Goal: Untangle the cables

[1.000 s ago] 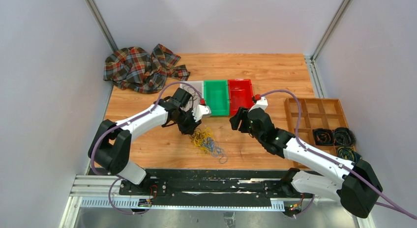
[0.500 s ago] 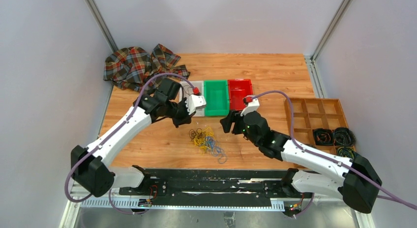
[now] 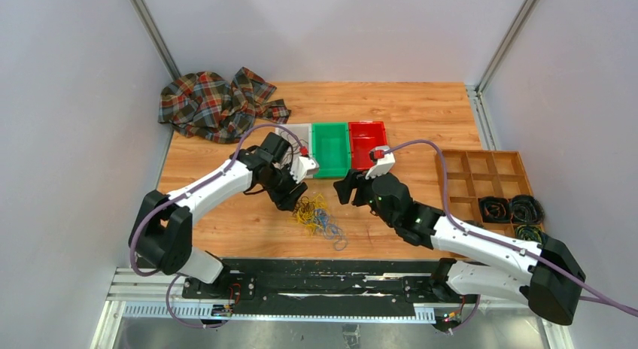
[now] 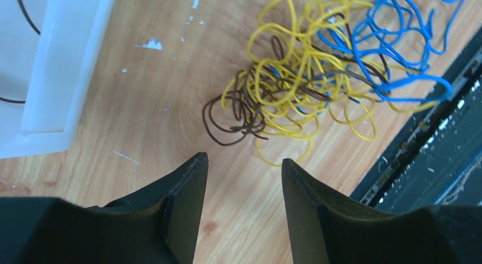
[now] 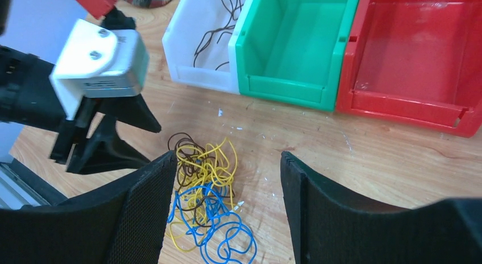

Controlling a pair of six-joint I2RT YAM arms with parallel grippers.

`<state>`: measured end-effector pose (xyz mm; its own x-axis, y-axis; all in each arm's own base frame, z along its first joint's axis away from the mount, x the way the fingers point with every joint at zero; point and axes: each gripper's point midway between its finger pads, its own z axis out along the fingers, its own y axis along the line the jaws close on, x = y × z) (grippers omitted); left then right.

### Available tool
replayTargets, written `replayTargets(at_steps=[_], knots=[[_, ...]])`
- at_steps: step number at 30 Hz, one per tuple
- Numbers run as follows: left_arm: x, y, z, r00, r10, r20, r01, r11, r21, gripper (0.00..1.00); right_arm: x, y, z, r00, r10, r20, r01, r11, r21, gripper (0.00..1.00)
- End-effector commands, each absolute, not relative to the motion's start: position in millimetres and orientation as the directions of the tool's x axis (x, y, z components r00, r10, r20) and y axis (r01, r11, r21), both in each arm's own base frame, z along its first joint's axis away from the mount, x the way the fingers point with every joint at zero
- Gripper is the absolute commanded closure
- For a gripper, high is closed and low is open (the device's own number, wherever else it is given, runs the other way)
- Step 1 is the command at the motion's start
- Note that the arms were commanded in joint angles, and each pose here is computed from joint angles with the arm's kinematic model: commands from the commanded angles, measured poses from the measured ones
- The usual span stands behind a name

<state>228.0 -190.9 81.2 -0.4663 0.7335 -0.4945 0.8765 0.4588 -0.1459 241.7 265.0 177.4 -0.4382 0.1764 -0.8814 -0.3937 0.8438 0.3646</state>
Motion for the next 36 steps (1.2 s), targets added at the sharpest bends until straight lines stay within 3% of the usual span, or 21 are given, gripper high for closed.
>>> replayTargets(at_steps=[1, 7, 14, 21, 36], knots=[[252, -202, 77, -0.497, 0.681, -0.538, 0.842, 0.527, -0.112, 0.45, 241, 255, 183, -0.406, 0.183, -0.895, -0.373, 0.861, 0.345, 0.33], [243, -214, 61, -0.546, 0.654, -0.523, 0.827, 0.520, -0.213, 0.48, 241, 253, 175, -0.422, 0.180, -0.889, -0.354, 0.870, 0.344, 0.34], [253, -213, 48, -0.548, 0.656, -0.519, 0.820, 0.543, -0.181, 0.68, 242, 254, 177, -0.425, 0.175, -0.888, -0.353, 0.872, 0.340, 0.34], [259, -208, 69, -0.518, 0.663, -0.541, 0.829, 0.544, -0.128, 0.98, 242, 253, 181, -0.415, 0.176, -0.893, -0.358, 0.870, 0.338, 0.36], [219, -214, 187, -0.438, 0.575, -0.691, 0.873, 0.456, -0.173, 0.99, 228, 309, 210, -0.339, 0.134, -0.931, -0.553, 0.773, 0.312, 0.31]])
